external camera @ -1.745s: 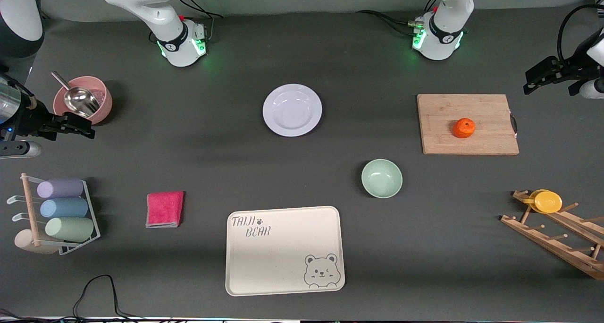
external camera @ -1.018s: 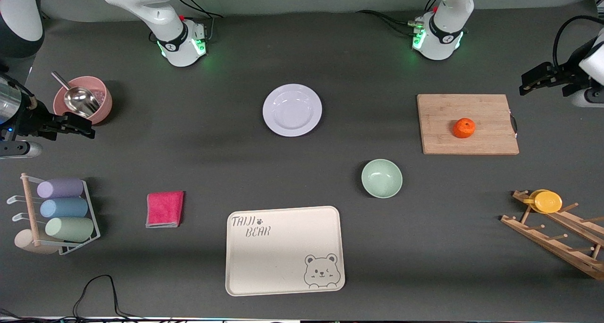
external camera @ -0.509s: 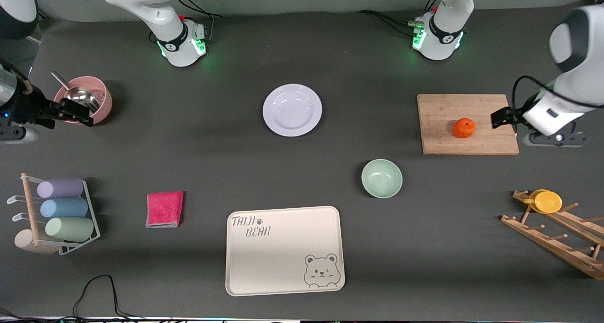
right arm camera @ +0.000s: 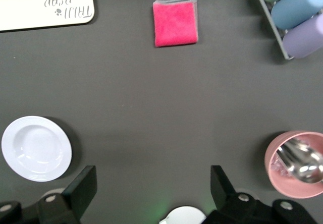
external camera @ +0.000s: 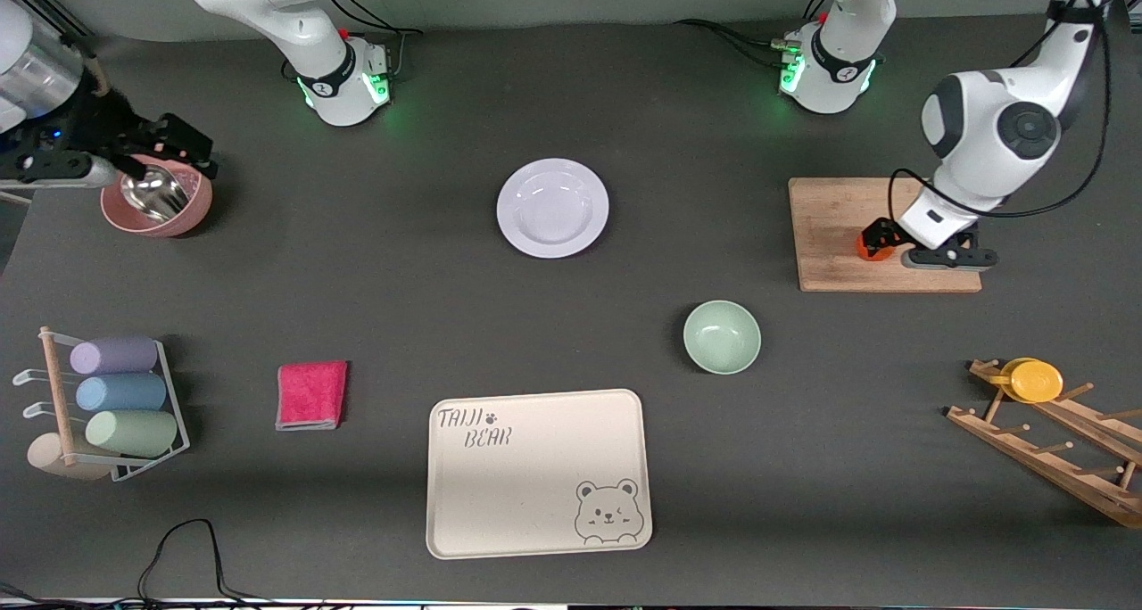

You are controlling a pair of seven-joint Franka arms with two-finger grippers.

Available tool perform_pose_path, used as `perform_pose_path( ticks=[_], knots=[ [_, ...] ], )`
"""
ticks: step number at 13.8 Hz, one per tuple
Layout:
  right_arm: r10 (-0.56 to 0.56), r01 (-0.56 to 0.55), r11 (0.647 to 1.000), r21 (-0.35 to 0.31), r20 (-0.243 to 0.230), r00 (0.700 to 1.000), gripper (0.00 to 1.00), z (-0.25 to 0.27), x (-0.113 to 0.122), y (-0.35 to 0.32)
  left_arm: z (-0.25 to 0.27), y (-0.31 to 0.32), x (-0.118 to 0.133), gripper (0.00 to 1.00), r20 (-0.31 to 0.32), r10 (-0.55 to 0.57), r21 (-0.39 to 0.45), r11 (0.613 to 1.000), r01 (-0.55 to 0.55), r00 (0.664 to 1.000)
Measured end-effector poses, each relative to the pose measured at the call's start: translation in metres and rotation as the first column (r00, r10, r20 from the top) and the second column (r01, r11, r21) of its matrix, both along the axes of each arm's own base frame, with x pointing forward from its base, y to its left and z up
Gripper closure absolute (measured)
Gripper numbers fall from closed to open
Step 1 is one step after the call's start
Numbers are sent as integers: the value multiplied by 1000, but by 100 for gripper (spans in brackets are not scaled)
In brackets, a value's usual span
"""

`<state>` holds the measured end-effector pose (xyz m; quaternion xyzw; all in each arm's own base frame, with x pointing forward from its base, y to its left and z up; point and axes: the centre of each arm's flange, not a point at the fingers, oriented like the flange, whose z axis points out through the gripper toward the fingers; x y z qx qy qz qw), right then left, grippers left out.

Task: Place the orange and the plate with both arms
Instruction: 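Lower the left gripper onto the orange on the cutting board and grasp it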

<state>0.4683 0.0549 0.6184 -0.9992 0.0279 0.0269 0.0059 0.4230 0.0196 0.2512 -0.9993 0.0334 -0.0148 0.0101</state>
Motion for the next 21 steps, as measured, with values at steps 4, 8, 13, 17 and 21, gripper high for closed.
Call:
perform_pose_path(
  ticks=[4,8,13,17,21],
  knots=[
    [-41,41,999,-1,-1,999,0,-8,-26,31,-42,-4,-18,0,-8,2,-40,999,-2,1000],
    [-33,33,999,3,14,999,0,-30,-68,47,-48,-5,-19,2,-18,-6,-44,999,5,1000],
    [-17,17,1000,-2,-5,1000,0,-53,-99,49,-47,-5,-19,35,-18,-9,-42,999,9,1000],
    [-79,91,987,133,-94,992,0,-80,-93,39,-46,-5,-19,35,-56,-13,-42,999,10,998],
    [-8,55,950,308,-151,989,0,-139,-85,14,-2,-8,17,35,-183,-31,-27,999,26,983]
  ],
)
